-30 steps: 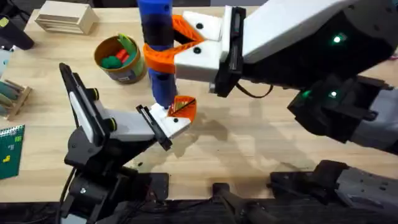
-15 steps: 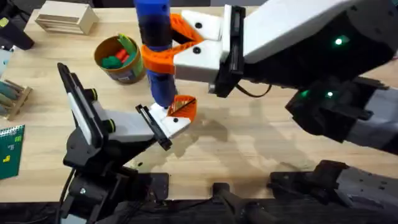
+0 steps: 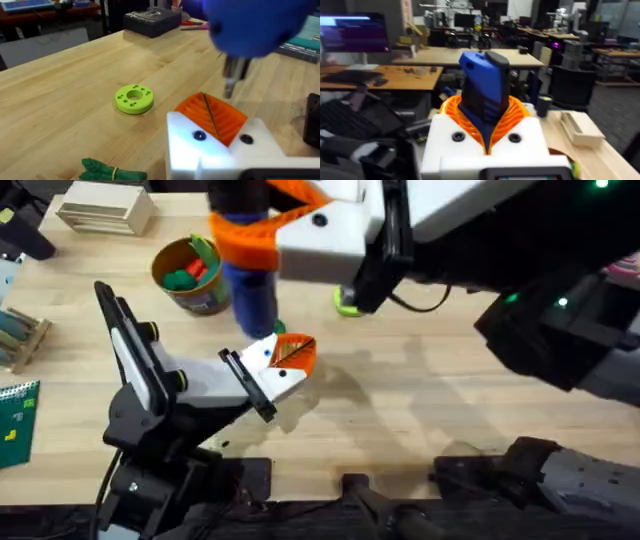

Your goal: Pick up the gripper from the table and insert it into the empty holder that is missing its gripper. Then pick up a screw, insert it into the mounting hole, and use the screwdriver to tighten it. Finally, clean up the table by picking up the vegetable and placing it into the bucket.

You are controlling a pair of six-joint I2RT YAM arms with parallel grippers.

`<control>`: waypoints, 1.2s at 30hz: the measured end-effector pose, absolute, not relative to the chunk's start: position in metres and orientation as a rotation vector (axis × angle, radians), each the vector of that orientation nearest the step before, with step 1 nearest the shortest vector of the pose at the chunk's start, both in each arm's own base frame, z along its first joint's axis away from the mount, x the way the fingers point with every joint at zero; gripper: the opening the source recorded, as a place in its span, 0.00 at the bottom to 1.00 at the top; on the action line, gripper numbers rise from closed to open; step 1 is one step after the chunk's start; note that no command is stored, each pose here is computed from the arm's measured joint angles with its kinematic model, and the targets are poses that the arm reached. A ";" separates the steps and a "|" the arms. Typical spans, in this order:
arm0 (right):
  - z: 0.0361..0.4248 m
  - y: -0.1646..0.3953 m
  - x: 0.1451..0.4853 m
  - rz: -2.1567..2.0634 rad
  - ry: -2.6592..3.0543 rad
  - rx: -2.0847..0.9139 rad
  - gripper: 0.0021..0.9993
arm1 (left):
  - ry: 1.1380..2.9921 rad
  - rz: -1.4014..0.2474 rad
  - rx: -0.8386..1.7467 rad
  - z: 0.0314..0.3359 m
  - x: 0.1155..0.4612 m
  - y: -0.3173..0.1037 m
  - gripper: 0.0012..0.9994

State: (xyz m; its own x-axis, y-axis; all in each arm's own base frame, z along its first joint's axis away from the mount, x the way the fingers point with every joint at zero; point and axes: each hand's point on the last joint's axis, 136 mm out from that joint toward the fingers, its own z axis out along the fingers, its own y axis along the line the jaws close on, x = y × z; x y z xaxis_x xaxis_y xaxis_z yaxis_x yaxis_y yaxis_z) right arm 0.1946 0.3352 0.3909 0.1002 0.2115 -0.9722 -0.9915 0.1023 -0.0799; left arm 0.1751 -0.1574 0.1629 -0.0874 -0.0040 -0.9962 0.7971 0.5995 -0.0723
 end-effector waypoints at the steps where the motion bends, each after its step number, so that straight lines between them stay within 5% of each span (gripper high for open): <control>1: 0.387 0.333 0.201 1.146 1.042 -1.025 0.03 | 1.524 -0.766 0.696 0.163 0.175 -0.157 0.01; 17: 0.208 0.172 0.369 -0.049 1.699 -1.141 0.03 | 1.524 -0.766 0.696 0.163 0.175 -0.157 0.01; 26: 0.106 0.091 0.403 -0.633 1.869 -1.505 0.03 | 1.524 -0.766 0.697 0.163 0.175 -0.157 0.01; 36: 0.042 0.069 0.380 -0.658 2.025 -1.760 0.03 | 1.524 -0.766 0.696 0.163 0.175 -0.157 0.01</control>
